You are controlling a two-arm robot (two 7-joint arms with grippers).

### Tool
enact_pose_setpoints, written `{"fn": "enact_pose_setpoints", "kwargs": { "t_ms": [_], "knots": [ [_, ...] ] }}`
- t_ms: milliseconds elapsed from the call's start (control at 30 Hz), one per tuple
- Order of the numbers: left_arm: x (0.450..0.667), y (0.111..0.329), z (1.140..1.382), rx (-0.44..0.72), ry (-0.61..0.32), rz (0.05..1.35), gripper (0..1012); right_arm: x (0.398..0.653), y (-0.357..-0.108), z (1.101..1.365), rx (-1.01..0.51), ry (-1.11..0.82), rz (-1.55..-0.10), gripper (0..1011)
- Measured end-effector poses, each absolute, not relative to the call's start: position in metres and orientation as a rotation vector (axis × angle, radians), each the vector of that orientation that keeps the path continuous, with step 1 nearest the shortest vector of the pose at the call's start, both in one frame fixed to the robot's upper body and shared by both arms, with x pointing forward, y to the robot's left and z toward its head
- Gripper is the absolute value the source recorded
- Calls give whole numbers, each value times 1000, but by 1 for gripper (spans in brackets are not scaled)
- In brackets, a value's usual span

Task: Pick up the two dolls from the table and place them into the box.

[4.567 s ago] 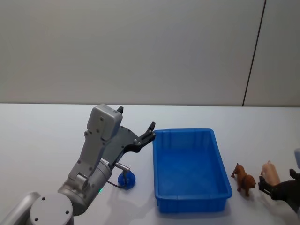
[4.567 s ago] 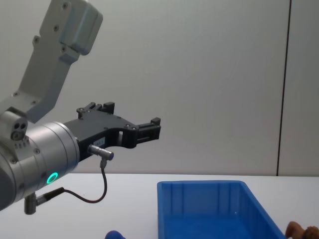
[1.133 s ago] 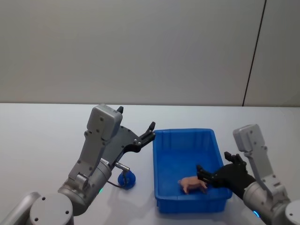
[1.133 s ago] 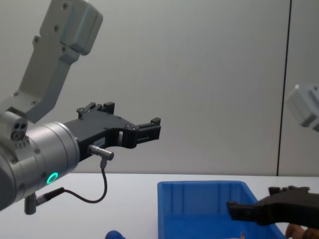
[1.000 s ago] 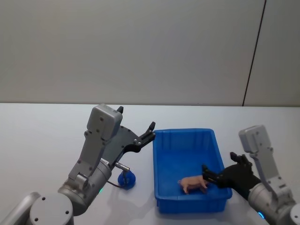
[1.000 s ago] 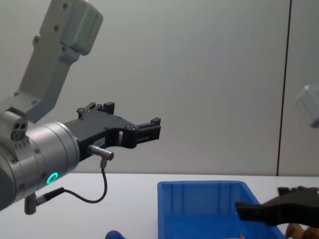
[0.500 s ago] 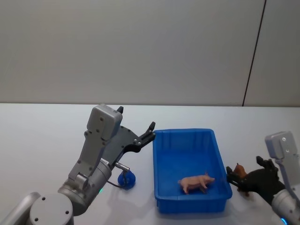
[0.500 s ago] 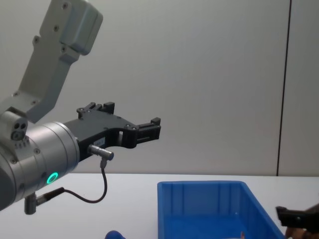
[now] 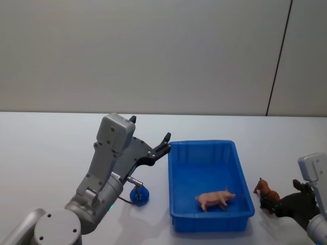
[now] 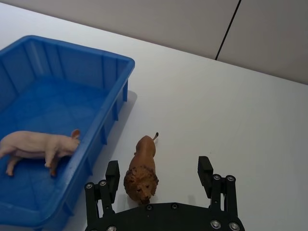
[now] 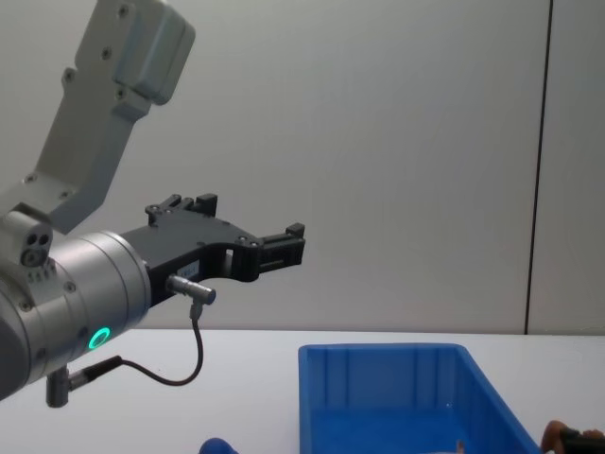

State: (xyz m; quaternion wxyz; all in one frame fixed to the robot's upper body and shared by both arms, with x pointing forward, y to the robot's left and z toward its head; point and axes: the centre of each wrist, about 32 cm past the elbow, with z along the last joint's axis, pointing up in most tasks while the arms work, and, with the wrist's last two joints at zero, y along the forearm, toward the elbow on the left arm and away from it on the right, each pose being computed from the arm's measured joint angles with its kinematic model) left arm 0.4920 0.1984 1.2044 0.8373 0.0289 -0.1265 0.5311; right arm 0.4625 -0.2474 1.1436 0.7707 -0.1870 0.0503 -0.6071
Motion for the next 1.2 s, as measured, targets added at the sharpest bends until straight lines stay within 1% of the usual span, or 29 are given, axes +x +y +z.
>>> {"fn": "enact_pose_setpoints", "kwargs": {
  "t_ms": [200, 267, 300, 333, 367, 467, 500, 567, 633, 733, 767, 900, 1200],
  "knots": [
    [492, 198, 1204, 61, -268, 1124, 1004, 466, -248, 1137, -423, 121, -1316, 1000],
    [492, 198, 1204, 61, -268, 1124, 1004, 467, -248, 1134, -427, 126, -1313, 976],
    [492, 198, 1204, 61, -268, 1124, 1004, 468, -248, 1134, -428, 128, -1312, 940],
    [492, 198, 1204, 61, -268, 1124, 1004, 468, -248, 1133, -429, 130, -1311, 926],
    [492, 198, 1204, 61, -268, 1124, 1004, 469, -248, 1131, -429, 134, -1308, 880],
    [492, 198, 1204, 61, -268, 1124, 1004, 470, -248, 1130, -429, 138, -1304, 831],
    [492, 198, 1204, 61, -268, 1124, 1004, 471, -248, 1129, -426, 141, -1301, 781],
    [492, 198, 1204, 61, -268, 1124, 1004, 471, -247, 1128, -422, 143, -1297, 740],
    [492, 198, 1204, 61, -268, 1124, 1004, 472, -247, 1128, -418, 145, -1295, 661],
    [492, 198, 1204, 61, -268, 1124, 1004, 472, -247, 1128, -407, 146, -1288, 585],
    [492, 198, 1204, 61, -268, 1124, 1004, 472, -247, 1128, -405, 146, -1287, 530],
    [492, 198, 1204, 61, -268, 1124, 1004, 473, -247, 1128, -395, 144, -1283, 422],
    [492, 198, 1204, 61, -268, 1124, 1004, 472, -247, 1135, -354, 106, -1281, 415]
  ]
}}
